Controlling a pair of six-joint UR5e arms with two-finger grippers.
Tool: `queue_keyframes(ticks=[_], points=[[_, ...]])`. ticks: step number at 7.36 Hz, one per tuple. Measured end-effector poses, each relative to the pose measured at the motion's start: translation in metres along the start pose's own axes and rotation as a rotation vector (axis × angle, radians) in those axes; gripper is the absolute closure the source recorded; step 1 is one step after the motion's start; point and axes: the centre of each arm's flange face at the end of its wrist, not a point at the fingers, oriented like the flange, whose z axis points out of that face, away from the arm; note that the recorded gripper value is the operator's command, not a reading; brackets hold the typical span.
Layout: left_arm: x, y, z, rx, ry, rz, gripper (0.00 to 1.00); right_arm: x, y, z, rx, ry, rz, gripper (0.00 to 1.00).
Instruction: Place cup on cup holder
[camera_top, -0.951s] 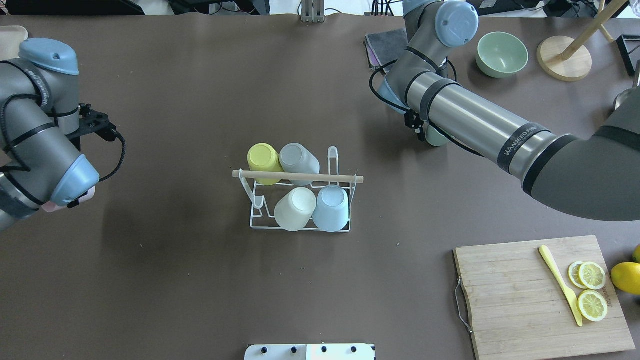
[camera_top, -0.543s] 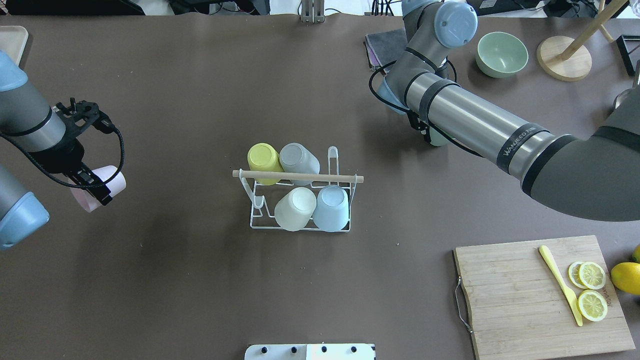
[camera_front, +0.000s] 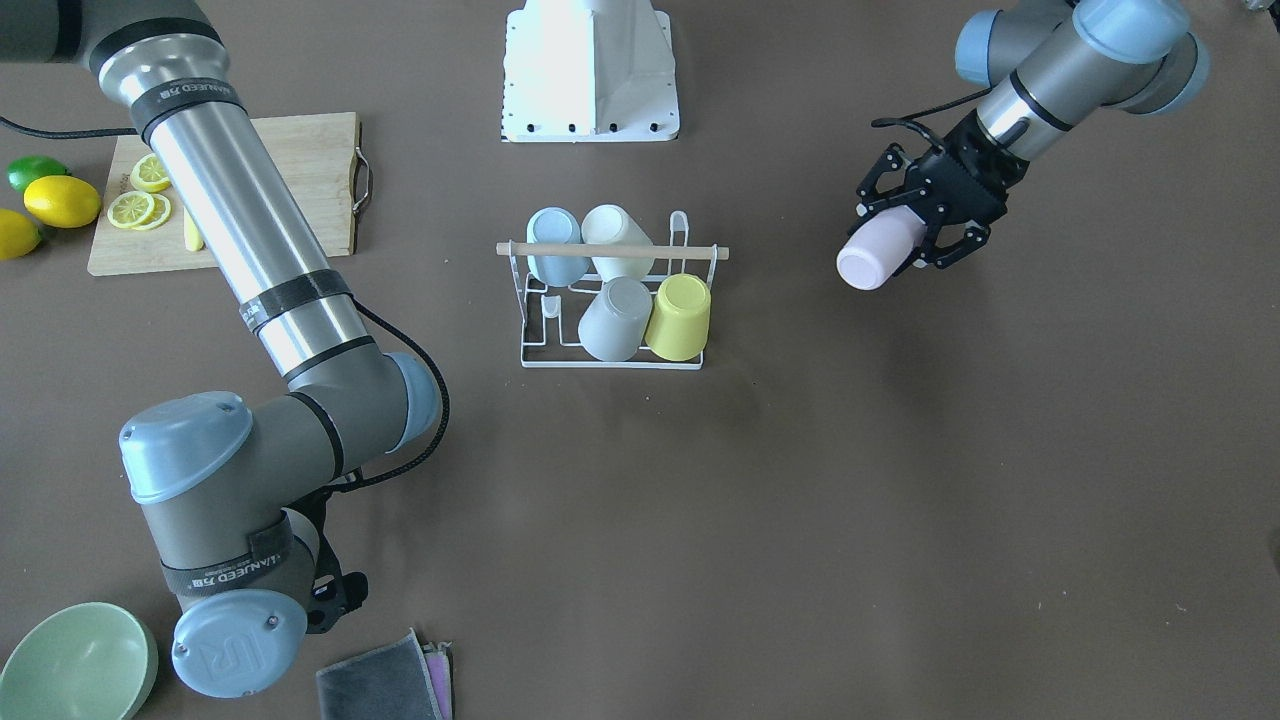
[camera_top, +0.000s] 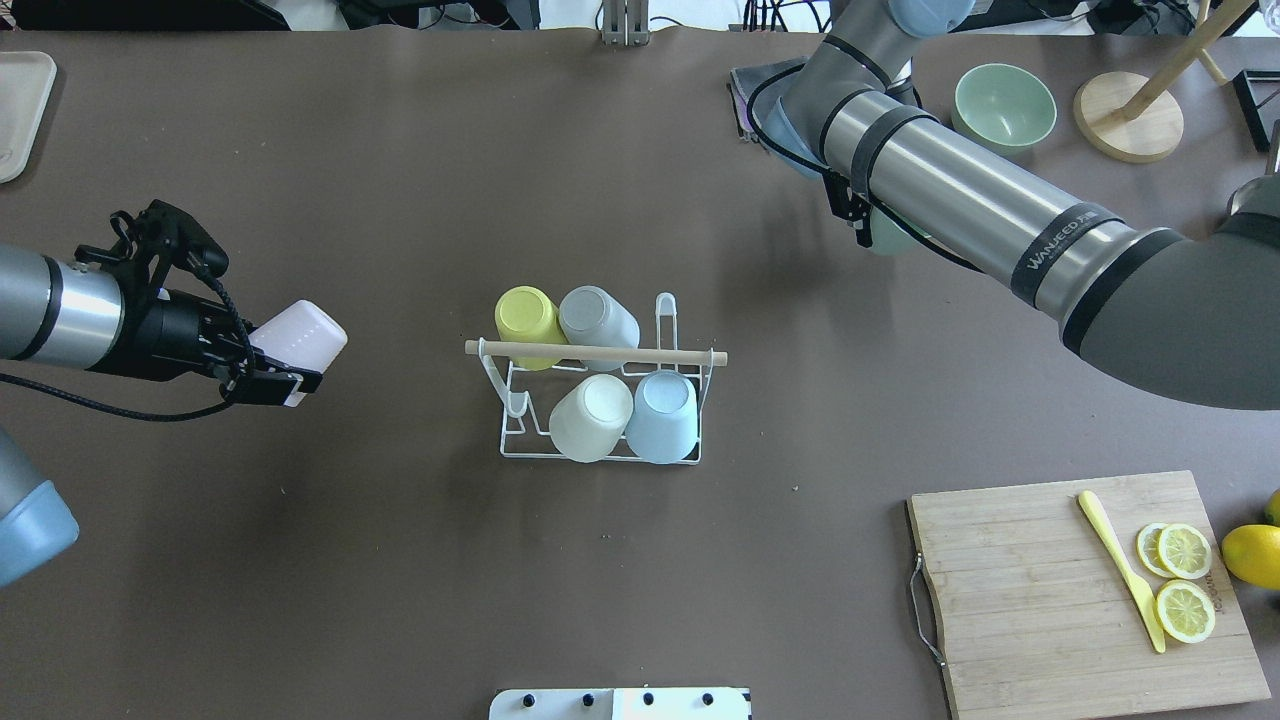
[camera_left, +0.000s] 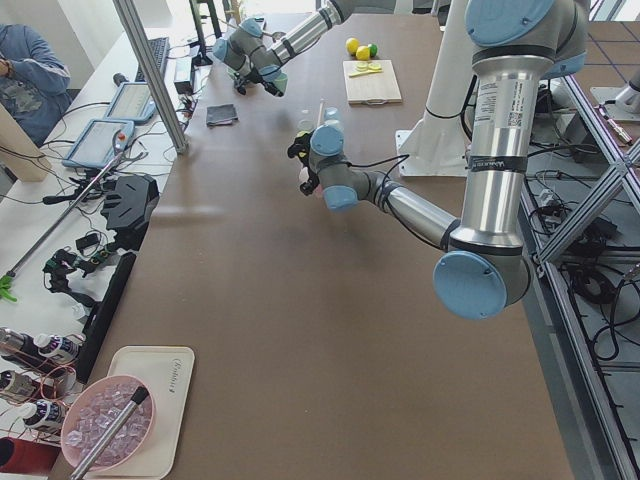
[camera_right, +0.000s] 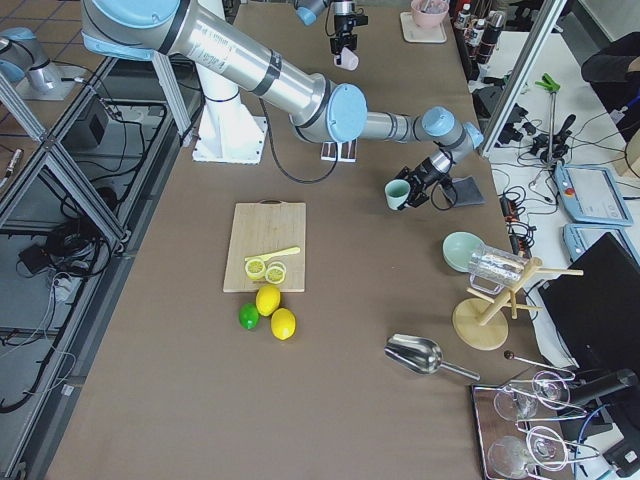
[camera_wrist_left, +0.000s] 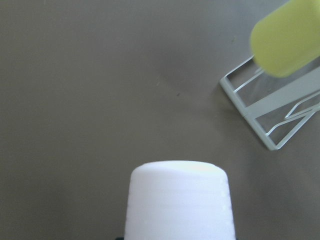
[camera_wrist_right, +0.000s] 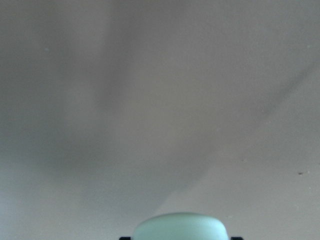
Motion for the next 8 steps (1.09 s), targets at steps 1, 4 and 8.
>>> queue_keyframes(ticks=[1,4,8], points=[[0.028,0.009,0.002,0.160,0.014,0.042,0.73,-0.003,0.007,-0.025,0.042,-0.006,-0.019,1.00],[0.085,0.019,0.000,0.545,-0.017,0.050,0.70,-0.014,0.041,-0.102,0.252,-0.033,-0.035,1.00],[0.178,0.043,0.042,0.751,-0.151,0.012,0.71,-0.045,0.101,-0.156,0.557,-0.045,-0.045,1.00]])
